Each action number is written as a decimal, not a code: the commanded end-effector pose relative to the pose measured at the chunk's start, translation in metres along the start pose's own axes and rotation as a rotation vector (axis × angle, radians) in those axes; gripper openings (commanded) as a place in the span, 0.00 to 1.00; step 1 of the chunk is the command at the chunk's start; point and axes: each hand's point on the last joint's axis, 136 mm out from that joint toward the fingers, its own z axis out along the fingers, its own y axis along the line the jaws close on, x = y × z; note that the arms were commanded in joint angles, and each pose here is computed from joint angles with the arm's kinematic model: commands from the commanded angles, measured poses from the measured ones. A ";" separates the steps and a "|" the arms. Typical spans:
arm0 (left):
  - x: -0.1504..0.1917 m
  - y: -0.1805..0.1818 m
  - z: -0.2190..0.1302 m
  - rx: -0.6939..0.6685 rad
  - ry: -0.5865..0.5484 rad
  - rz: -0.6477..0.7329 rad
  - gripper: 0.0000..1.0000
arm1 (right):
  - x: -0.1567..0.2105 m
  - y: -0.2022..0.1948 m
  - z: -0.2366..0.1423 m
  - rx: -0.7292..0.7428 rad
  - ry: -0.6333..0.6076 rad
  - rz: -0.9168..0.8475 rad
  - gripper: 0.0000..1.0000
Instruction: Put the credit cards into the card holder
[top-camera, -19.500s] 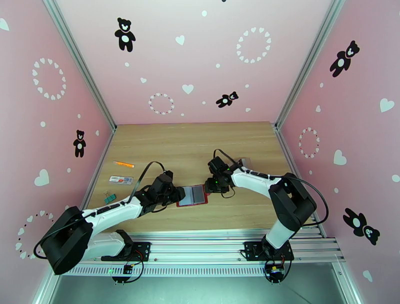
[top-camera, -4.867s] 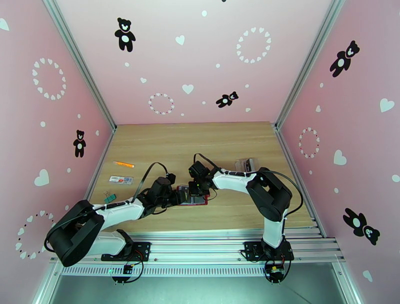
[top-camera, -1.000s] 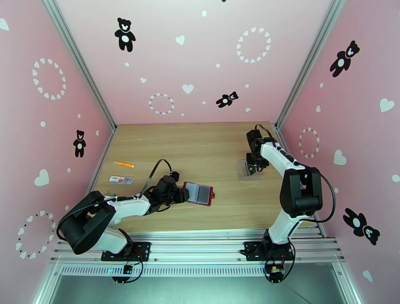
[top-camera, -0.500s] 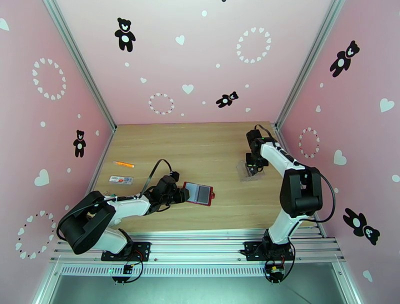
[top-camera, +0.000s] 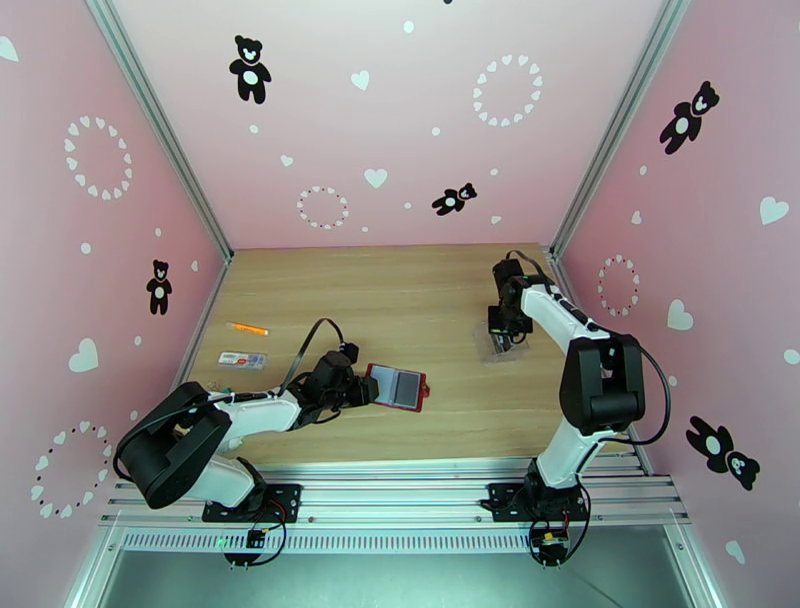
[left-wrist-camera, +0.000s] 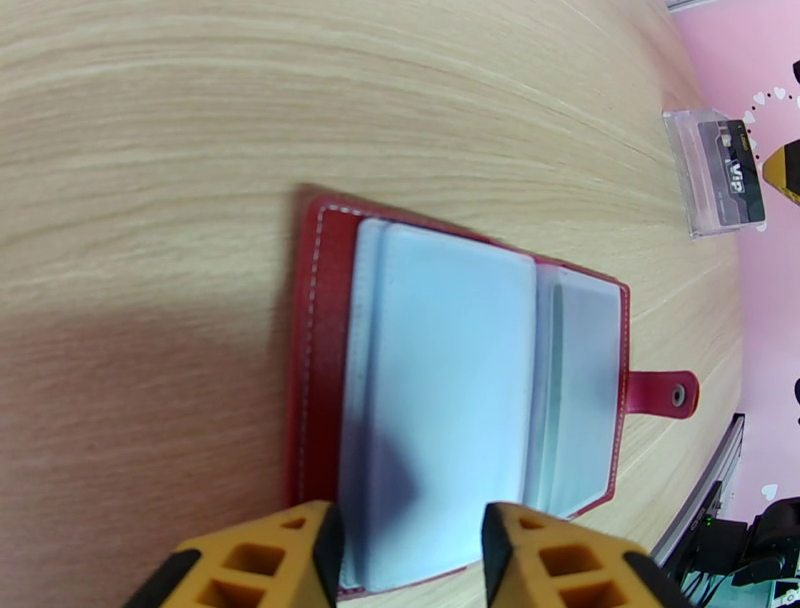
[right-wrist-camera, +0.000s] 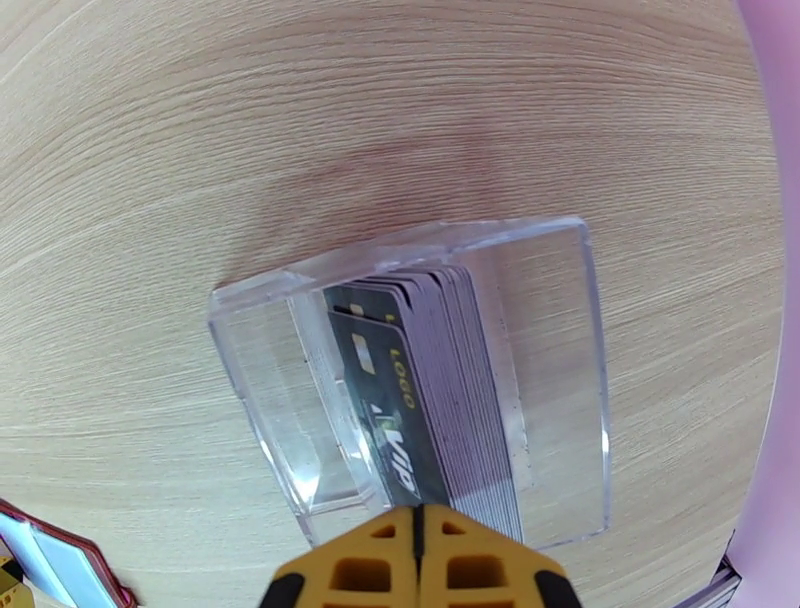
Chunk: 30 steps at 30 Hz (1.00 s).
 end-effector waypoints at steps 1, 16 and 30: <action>0.012 0.021 0.003 -0.057 0.036 -0.021 0.43 | -0.001 -0.012 -0.006 0.051 -0.015 -0.004 0.39; 0.013 0.021 0.003 -0.054 0.038 -0.022 0.43 | 0.003 -0.014 0.023 0.106 0.066 -0.026 0.53; 0.013 0.022 0.003 -0.056 0.037 -0.024 0.43 | -0.002 -0.029 0.013 0.166 0.022 0.017 0.51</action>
